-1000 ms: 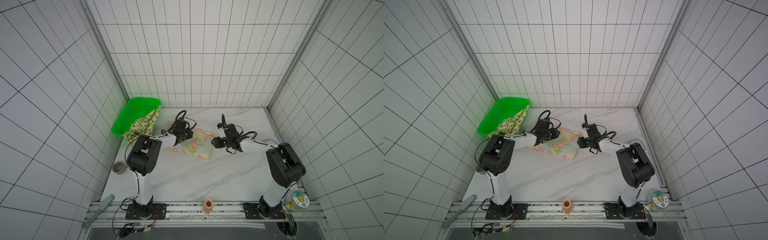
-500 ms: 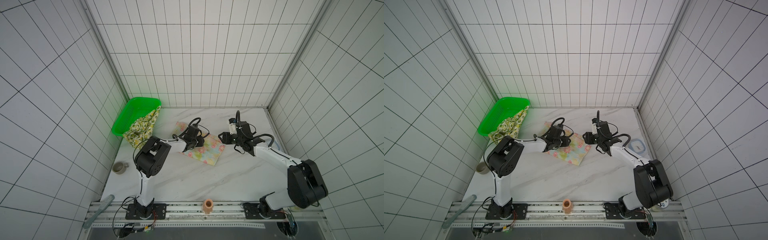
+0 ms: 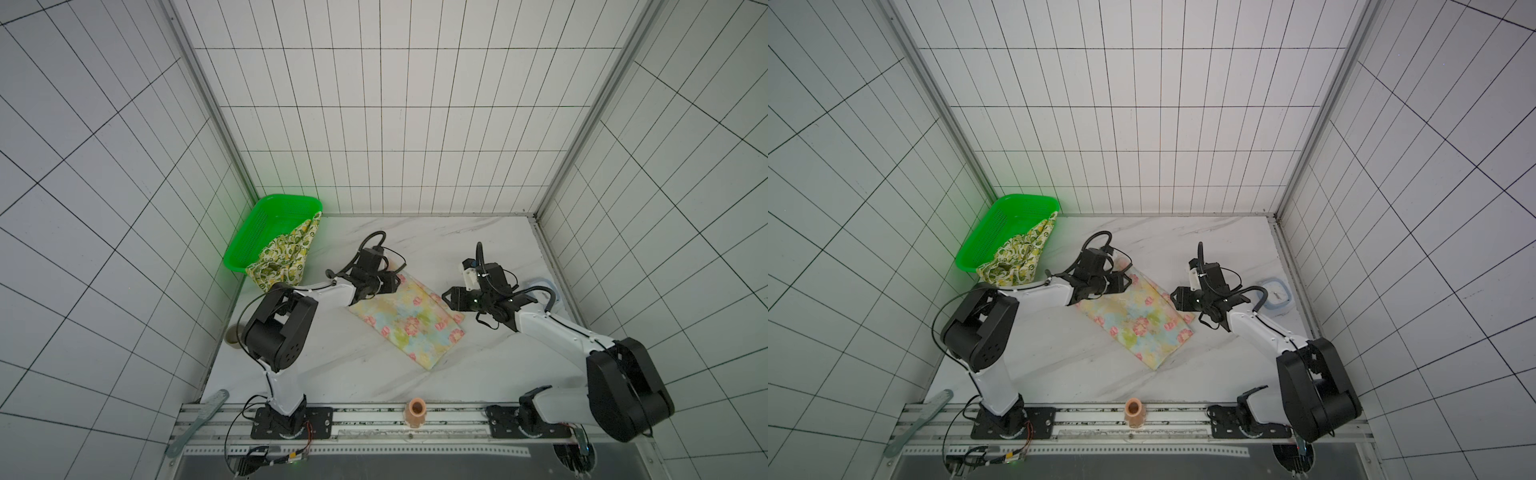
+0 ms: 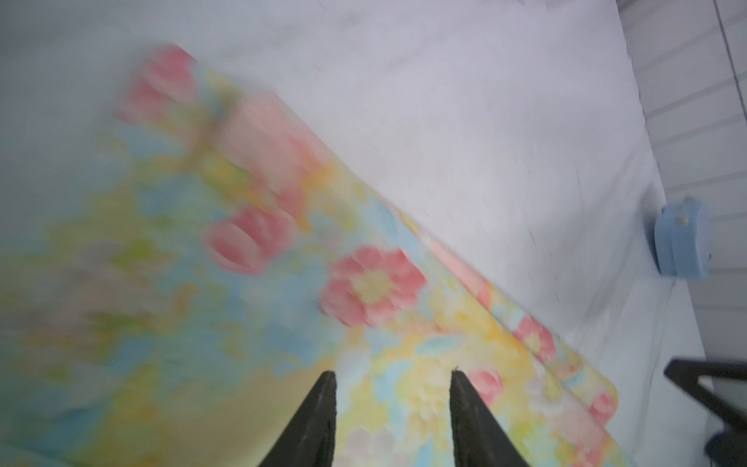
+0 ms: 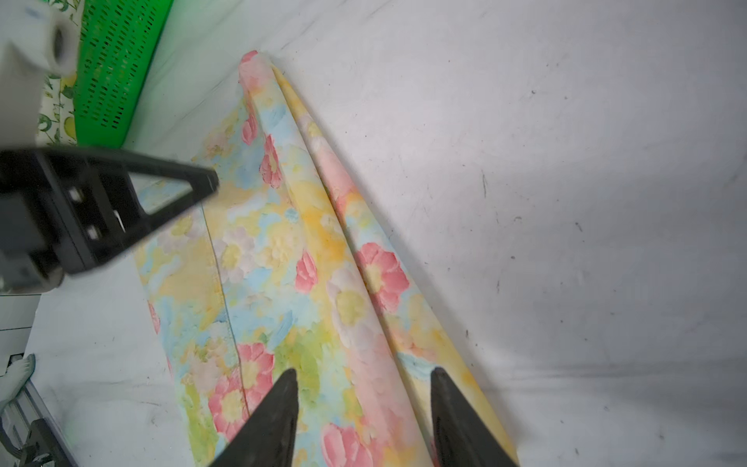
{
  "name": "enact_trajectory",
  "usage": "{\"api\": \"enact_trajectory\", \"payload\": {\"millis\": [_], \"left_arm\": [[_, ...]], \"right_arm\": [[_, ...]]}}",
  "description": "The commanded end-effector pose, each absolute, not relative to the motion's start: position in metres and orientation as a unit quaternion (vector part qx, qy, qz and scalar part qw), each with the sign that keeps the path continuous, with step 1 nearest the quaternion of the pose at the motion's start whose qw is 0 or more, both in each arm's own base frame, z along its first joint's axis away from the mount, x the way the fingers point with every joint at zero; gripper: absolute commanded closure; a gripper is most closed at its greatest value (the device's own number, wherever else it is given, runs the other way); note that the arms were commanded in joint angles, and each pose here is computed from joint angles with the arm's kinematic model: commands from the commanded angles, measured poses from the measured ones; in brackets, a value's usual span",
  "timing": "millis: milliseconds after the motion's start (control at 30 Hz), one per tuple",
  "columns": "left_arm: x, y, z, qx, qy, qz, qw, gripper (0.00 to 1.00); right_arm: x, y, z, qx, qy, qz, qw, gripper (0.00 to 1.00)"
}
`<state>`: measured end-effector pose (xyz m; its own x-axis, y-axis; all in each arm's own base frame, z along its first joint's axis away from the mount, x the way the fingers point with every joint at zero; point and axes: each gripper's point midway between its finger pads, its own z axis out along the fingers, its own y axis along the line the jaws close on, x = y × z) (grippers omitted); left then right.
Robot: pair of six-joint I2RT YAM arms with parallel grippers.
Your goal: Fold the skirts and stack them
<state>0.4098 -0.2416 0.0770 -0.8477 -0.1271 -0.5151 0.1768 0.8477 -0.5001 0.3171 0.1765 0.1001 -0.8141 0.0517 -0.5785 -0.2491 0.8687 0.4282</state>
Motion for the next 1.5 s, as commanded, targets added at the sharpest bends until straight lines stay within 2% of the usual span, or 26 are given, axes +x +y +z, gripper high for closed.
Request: {"api": "enact_trajectory", "payload": {"millis": [0, 133, 300, 800, 967, 1100, 1167, 1233, 1333, 1367, 1467], "left_arm": [[0.439, -0.230, 0.086, 0.003, 0.919, -0.282, 0.276, 0.51], [0.465, -0.228, 0.070, 0.017, 0.929, -0.259, 0.264, 0.50], [0.474, -0.236, 0.055, 0.027, 0.933, -0.259, 0.247, 0.50], [0.495, -0.246, 0.046, 0.048, 0.937, -0.223, 0.264, 0.53], [0.499, -0.251, 0.042, 0.052, 0.938, -0.223, 0.261, 0.66], [0.501, -0.251, 0.039, 0.052, 0.939, -0.220, 0.260, 0.84], [0.501, -0.251, 0.039, 0.053, 0.939, -0.219, 0.260, 0.87], [0.501, -0.250, 0.039, 0.053, 0.939, -0.217, 0.260, 0.84], [0.500, -0.247, 0.039, 0.052, 0.941, -0.210, 0.261, 0.64], [0.501, -0.246, 0.040, 0.051, 0.941, -0.209, 0.262, 0.61], [0.500, -0.246, 0.041, 0.053, 0.941, -0.208, 0.262, 0.59]], "right_arm": [[0.297, 0.165, 0.072, -0.052, 0.939, 0.222, 0.259, 0.45], [0.289, 0.164, 0.066, -0.056, 0.943, 0.216, 0.247, 0.44], [0.288, 0.166, 0.060, -0.055, 0.944, 0.221, 0.239, 0.44], [0.280, 0.166, 0.045, -0.058, 0.950, 0.215, 0.219, 0.46], [0.275, 0.165, 0.042, -0.057, 0.952, 0.213, 0.213, 0.46], [0.269, 0.162, 0.041, -0.056, 0.955, 0.204, 0.207, 0.46], [0.266, 0.159, 0.039, -0.055, 0.958, 0.195, 0.203, 0.46], [0.263, 0.157, 0.038, -0.055, 0.959, 0.190, 0.200, 0.46], [0.259, 0.155, 0.038, -0.051, 0.961, 0.189, 0.196, 0.46], [0.258, 0.155, 0.039, -0.051, 0.961, 0.189, 0.197, 0.46], [0.255, 0.152, 0.041, -0.049, 0.961, 0.187, 0.199, 0.46]]}}
